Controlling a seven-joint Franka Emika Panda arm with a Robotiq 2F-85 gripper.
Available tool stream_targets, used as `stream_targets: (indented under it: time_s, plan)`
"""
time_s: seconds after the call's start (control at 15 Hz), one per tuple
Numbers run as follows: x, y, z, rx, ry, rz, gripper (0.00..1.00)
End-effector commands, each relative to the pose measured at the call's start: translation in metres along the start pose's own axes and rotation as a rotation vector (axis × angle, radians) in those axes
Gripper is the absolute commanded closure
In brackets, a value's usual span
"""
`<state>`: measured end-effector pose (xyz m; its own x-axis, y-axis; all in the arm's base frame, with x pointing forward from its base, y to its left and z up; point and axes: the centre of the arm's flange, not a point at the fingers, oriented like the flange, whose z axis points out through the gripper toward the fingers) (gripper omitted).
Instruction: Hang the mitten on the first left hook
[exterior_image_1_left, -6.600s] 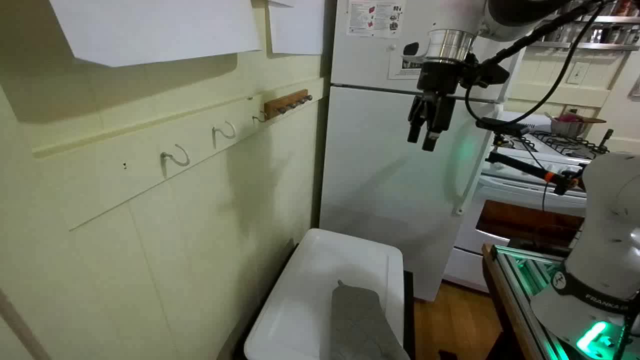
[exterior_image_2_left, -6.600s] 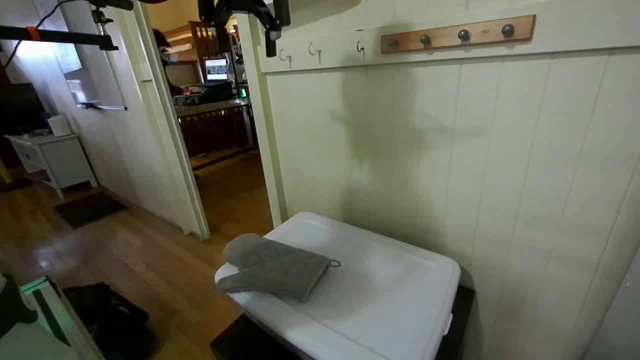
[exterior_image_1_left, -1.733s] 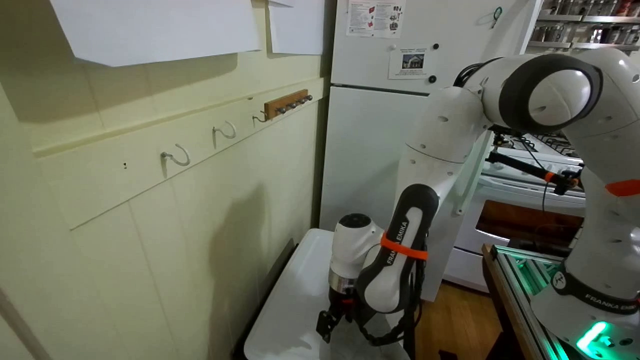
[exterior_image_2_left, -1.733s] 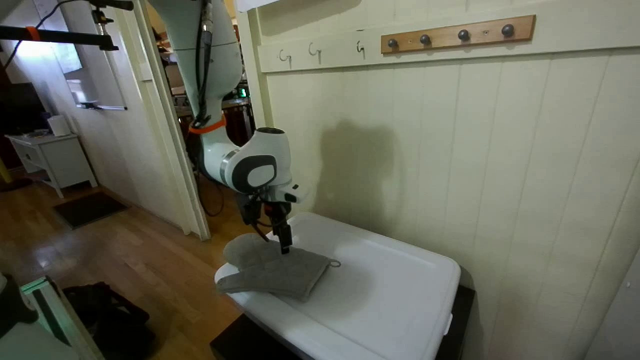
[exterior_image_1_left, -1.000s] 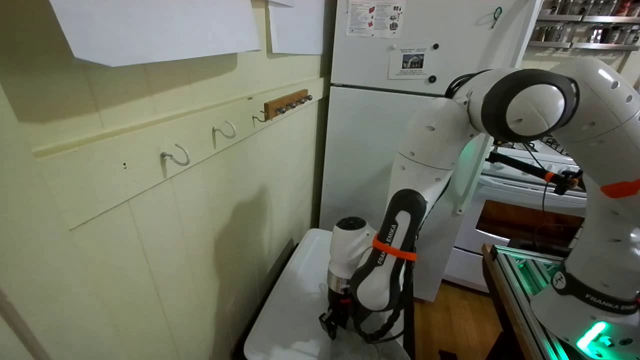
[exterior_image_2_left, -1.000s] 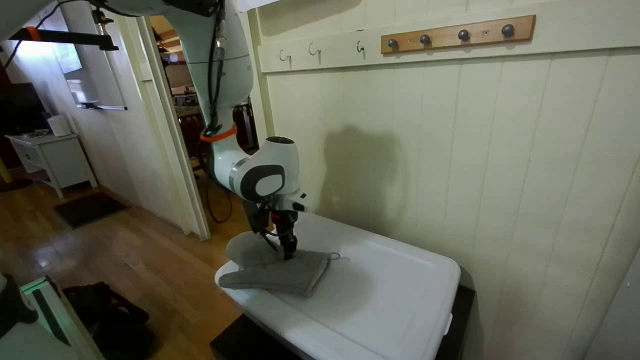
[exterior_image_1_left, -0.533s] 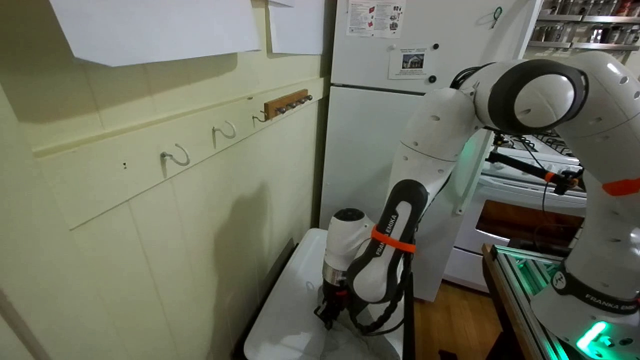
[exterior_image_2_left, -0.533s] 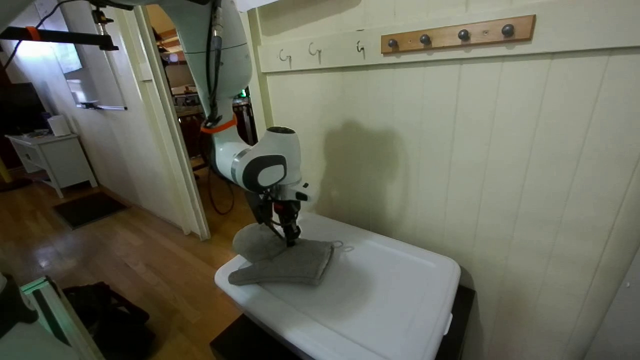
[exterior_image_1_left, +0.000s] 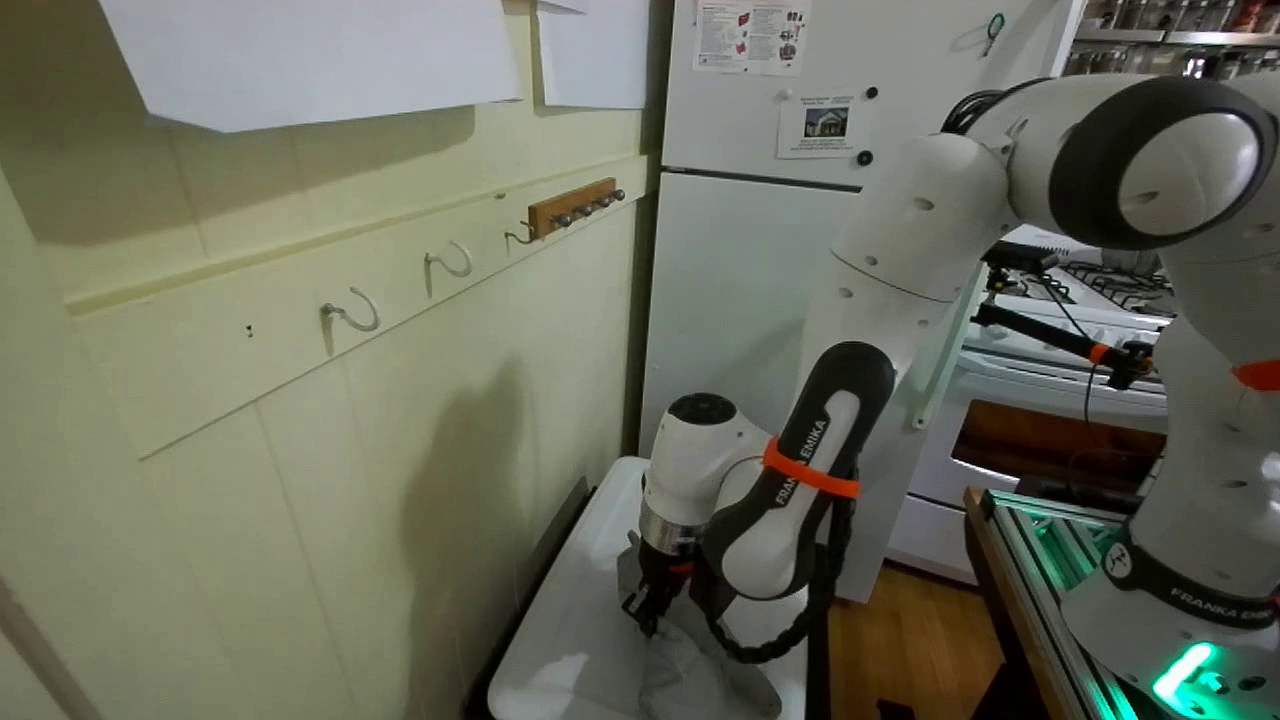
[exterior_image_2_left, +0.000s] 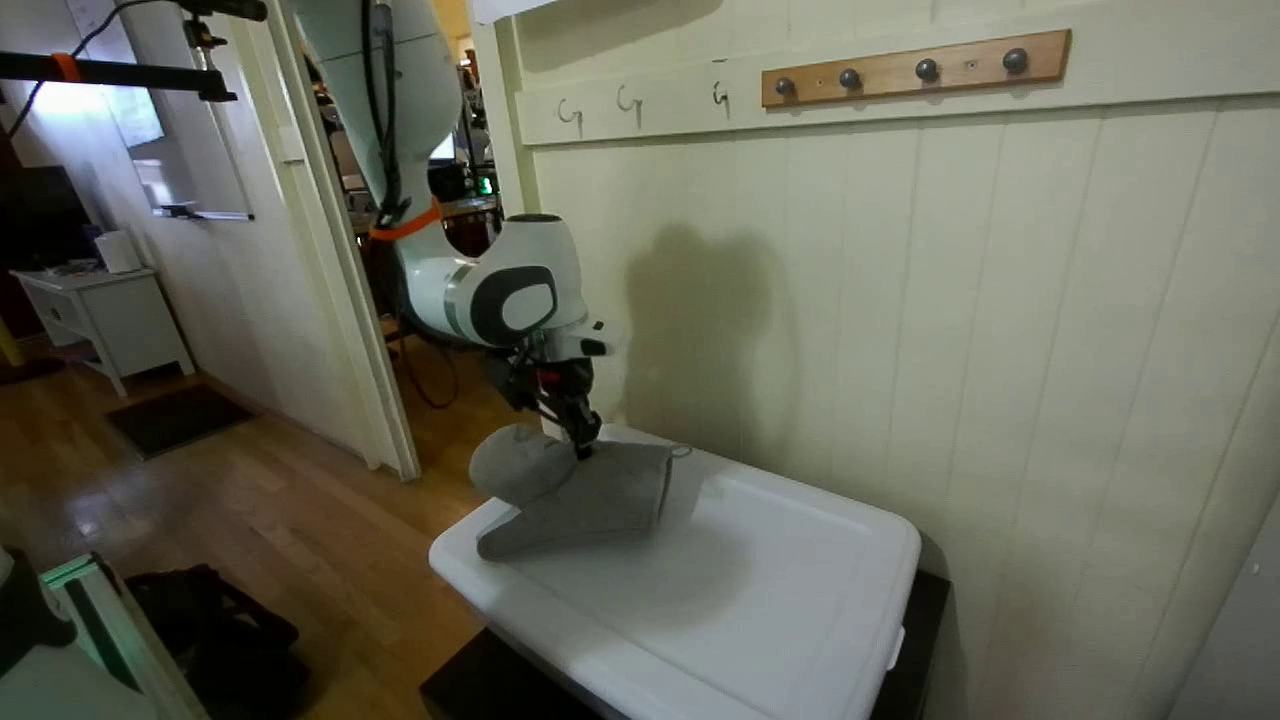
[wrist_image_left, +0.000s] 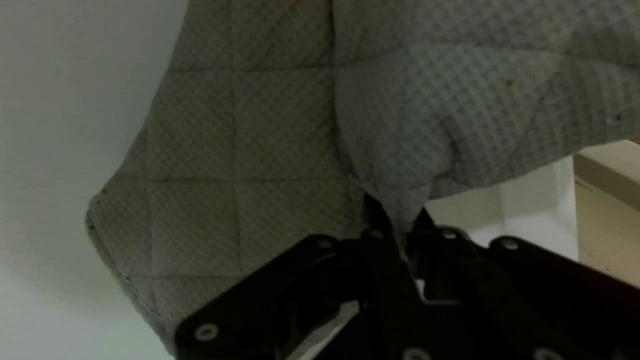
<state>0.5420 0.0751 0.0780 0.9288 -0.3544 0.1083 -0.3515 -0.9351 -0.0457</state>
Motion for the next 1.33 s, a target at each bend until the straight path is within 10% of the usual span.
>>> stream_targets:
  time_s: [0.0, 1.27]
  plan:
    - [-0.025, -0.016, -0.053, -0.123, 0.056, -0.068, 0.97]
    - [-0.019, -0.123, -0.198, -0.6, 0.406, -0.558, 0.97]
